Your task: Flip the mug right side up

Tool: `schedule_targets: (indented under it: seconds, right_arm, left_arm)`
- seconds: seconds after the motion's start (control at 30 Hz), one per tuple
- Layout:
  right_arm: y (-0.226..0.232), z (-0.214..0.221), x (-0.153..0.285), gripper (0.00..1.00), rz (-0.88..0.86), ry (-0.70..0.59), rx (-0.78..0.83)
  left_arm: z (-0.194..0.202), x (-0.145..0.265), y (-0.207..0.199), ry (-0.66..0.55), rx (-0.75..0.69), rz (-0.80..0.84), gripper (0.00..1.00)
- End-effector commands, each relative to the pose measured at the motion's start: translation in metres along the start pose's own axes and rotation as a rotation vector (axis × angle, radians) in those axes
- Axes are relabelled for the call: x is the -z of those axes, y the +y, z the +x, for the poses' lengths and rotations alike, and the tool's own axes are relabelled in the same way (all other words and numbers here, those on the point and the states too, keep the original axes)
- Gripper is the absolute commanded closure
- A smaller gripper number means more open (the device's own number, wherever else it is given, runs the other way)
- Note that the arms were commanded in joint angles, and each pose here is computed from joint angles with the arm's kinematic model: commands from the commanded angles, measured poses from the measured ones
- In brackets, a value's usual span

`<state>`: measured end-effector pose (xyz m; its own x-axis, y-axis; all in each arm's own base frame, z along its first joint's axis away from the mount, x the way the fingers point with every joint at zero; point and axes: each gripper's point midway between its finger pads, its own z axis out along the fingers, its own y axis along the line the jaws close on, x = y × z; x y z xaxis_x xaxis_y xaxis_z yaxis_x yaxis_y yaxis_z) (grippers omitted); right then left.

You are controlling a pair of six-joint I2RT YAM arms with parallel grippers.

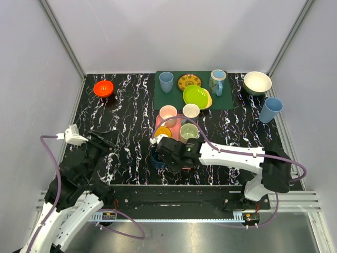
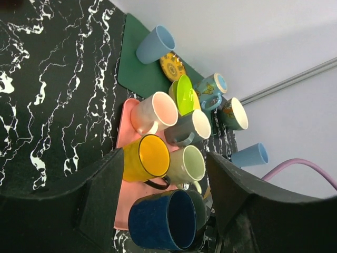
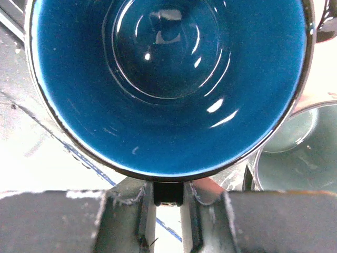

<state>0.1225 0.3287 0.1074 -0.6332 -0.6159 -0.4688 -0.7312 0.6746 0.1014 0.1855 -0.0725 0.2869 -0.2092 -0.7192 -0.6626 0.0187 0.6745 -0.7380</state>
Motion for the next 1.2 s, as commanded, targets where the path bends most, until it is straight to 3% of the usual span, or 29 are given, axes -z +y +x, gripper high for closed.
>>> schedule_targets:
  seconds: [0.0, 0.3, 0.87, 0.93, 1.07, 1.17]
  right_arm:
    - [0.002, -0.021, -0.008, 1.0, 0.02, -0.081, -0.024]
    - [-0.008, -0.009, -0.039, 1.0, 0.079, -0.032, -0.045]
    - [-0.041, 0.002, -0.059, 1.0, 0.178, 0.003, -0.11]
    - [-0.039, 0.003, -0.058, 0.92, 0.164, 0.0, -0.118]
    - [-0.034, -0.003, -0.047, 0.55, 0.135, -0.029, -0.122]
    - [-0.013, -0.016, -0.023, 0.43, 0.073, -0.08, -0.097]
  left_arm:
    - [0.01, -0.007, -0.004, 0.036, -0.006, 0.016, 0.34]
    - [0.025, -0.014, 0.004, 0.072, -0.003, 0.006, 0.34]
    - [0.035, -0.02, 0.015, 0.088, -0.016, -0.024, 0.33]
    - [0.036, -0.02, 0.015, 0.092, -0.018, -0.022, 0.33]
    - [0.039, -0.021, 0.016, 0.102, -0.026, -0.029, 0.31]
    - [0.039, -0.023, 0.016, 0.106, -0.04, -0.031, 0.29]
